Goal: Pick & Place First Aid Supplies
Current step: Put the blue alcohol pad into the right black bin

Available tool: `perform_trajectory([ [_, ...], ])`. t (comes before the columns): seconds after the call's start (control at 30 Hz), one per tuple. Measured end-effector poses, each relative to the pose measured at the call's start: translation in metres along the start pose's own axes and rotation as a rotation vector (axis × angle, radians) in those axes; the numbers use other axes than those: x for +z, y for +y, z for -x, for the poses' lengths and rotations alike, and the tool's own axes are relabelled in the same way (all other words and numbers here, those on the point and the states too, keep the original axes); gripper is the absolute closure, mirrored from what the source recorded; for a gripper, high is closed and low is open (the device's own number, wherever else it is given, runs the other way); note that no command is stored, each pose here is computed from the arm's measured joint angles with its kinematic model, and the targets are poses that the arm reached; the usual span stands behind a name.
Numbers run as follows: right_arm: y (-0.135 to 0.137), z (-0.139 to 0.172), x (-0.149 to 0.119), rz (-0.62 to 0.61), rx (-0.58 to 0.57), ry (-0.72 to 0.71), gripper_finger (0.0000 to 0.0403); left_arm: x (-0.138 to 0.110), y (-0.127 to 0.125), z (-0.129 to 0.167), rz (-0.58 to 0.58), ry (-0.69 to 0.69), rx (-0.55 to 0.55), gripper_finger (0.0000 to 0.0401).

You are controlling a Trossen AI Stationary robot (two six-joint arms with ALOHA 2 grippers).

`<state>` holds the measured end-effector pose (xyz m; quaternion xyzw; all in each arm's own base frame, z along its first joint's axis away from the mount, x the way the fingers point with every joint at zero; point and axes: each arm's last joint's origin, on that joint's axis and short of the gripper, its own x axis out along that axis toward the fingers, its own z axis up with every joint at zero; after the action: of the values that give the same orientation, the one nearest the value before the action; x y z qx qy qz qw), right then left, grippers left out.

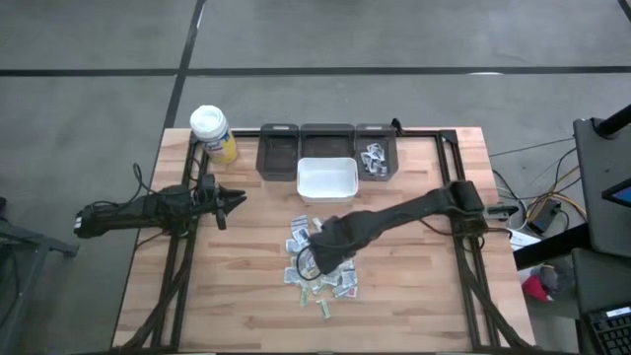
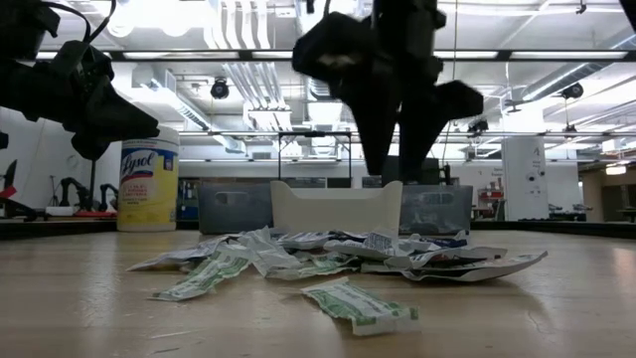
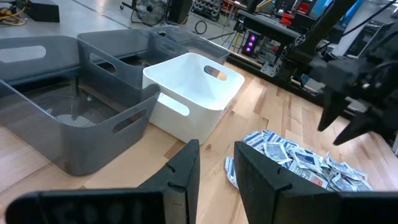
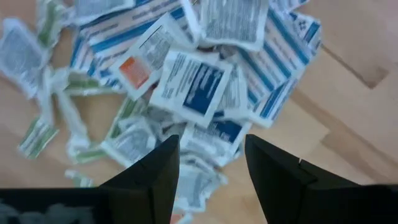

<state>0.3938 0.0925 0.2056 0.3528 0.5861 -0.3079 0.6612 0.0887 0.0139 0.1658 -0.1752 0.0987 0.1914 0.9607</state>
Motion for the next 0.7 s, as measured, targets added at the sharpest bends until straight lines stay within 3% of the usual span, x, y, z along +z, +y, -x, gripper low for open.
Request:
perform_trajectory([
  [0.3,0.003,-0.021,0.014,0.002,0.010,0.018,0.0224,0.000,0.000,0.000,0.000,0.000,0.000,0.0307],
  [0.7,-0.003,-0.025,0.024,-0.023,0.003,0.026,0.0227,0.000,0.000,0.000,0.000,0.000,0.000,0.0307],
])
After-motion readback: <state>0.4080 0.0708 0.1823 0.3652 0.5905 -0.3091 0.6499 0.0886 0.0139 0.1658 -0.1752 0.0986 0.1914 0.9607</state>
